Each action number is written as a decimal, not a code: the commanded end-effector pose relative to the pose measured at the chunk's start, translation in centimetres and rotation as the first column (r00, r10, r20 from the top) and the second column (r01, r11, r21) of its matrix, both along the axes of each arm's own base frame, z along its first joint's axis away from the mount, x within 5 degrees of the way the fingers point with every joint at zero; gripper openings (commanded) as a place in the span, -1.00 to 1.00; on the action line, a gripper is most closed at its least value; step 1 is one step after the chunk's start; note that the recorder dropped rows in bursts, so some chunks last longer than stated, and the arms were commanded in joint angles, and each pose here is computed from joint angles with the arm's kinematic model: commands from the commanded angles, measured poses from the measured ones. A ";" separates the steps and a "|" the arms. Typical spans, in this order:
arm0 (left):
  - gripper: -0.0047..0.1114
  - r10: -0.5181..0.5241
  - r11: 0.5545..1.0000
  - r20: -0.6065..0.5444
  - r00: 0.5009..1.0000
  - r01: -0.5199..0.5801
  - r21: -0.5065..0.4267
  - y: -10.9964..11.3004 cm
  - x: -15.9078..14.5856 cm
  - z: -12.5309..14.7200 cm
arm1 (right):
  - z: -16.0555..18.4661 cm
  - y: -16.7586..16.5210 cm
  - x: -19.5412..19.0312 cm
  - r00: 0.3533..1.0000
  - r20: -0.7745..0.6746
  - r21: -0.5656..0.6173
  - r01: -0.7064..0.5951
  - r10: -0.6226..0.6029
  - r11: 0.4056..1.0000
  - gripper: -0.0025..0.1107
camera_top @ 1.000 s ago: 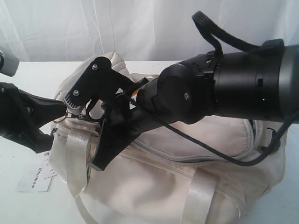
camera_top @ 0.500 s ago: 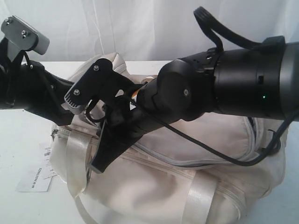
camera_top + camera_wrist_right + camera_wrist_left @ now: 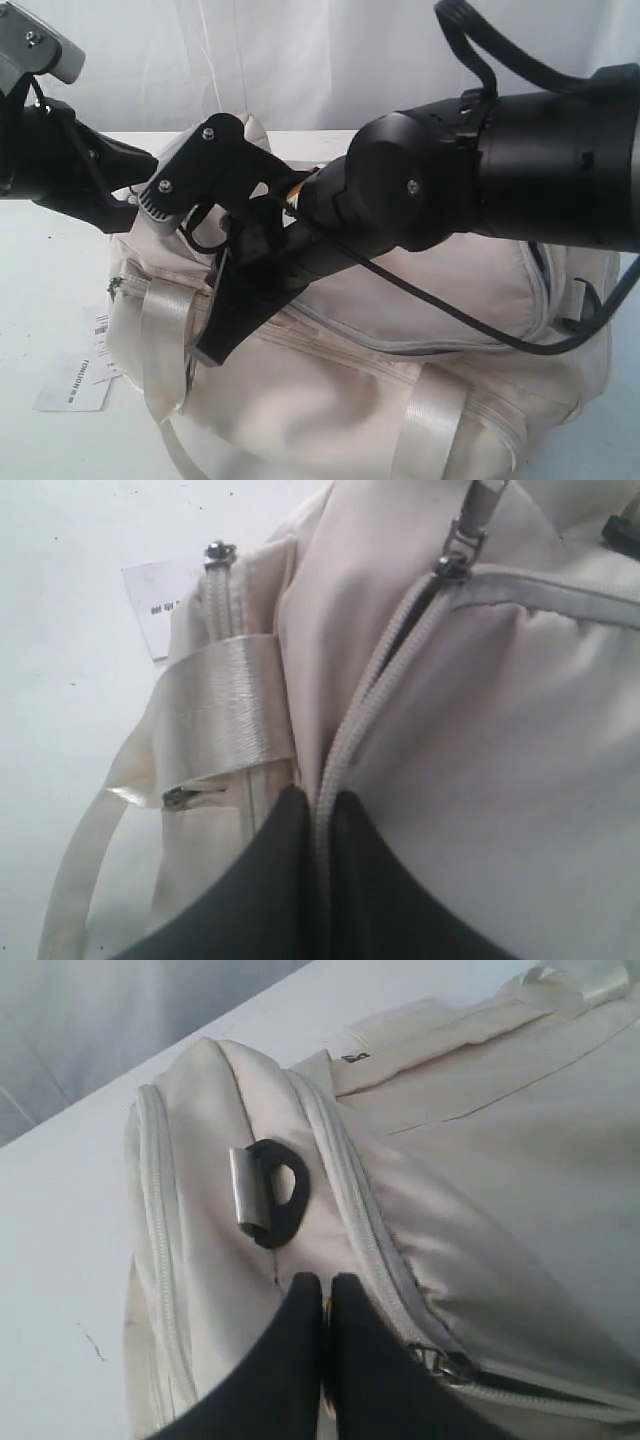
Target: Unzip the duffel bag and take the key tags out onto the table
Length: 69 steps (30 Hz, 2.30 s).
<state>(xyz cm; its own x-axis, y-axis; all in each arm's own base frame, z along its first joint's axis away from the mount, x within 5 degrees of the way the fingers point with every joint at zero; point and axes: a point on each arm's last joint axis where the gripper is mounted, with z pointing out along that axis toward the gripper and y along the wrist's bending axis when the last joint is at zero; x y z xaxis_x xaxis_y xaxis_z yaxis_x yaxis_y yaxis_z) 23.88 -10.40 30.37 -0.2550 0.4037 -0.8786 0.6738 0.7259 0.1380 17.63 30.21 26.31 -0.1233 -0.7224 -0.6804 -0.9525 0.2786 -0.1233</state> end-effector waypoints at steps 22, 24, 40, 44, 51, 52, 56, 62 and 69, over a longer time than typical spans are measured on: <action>-0.92 -0.111 0.994 0.004 0.994 0.111 -0.016 -2.8 7.7 2.4 | 1.1 -1.4 -1.7 0.997 -0.075 -0.056 -0.039 0.035 0.998 -0.96; -0.92 -0.114 0.993 0.005 0.994 0.114 -0.015 -3.0 8.2 2.4 | 1.1 -1.4 -1.7 0.997 -0.075 -0.056 -0.039 0.035 0.998 -0.96; -0.92 -0.155 0.988 0.021 0.988 0.155 -0.020 -4.7 13.1 2.5 | 1.1 -1.4 -1.7 0.996 -0.077 -0.055 -0.039 0.034 0.998 -0.96; -0.92 -0.135 0.991 0.024 0.991 0.135 -0.023 -5.2 15.3 1.8 | 1.1 -1.4 -1.7 0.996 -0.077 -0.055 -0.039 0.034 0.998 -0.96; -0.92 -0.121 0.992 0.035 0.992 0.122 -0.029 -6.0 18.4 0.7 | 1.1 -1.4 -1.7 0.996 -0.080 -0.053 -0.037 0.033 0.998 -0.96; -0.92 -0.098 0.995 0.046 0.994 0.100 -0.027 -6.0 19.1 0.4 | 1.1 -1.4 -1.7 0.996 -0.080 -0.053 -0.037 0.033 0.998 -0.96; -0.92 -0.072 0.997 0.052 0.996 0.074 -0.031 -6.2 20.3 -0.2 | 1.1 -1.4 -1.7 0.996 -0.080 -0.053 -0.037 0.033 0.998 -0.96; -0.64 -0.069 0.996 0.021 0.997 0.070 -0.054 -6.3 20.4 -0.4 | 1.1 -1.4 -1.7 0.996 -0.080 -0.053 -0.037 0.033 0.998 -0.96; 0.19 -0.108 0.994 -0.002 0.994 0.108 0.011 -6.0 19.0 1.0 | 1.1 -1.4 -1.7 0.996 -0.083 -0.056 -0.037 0.033 0.998 -0.96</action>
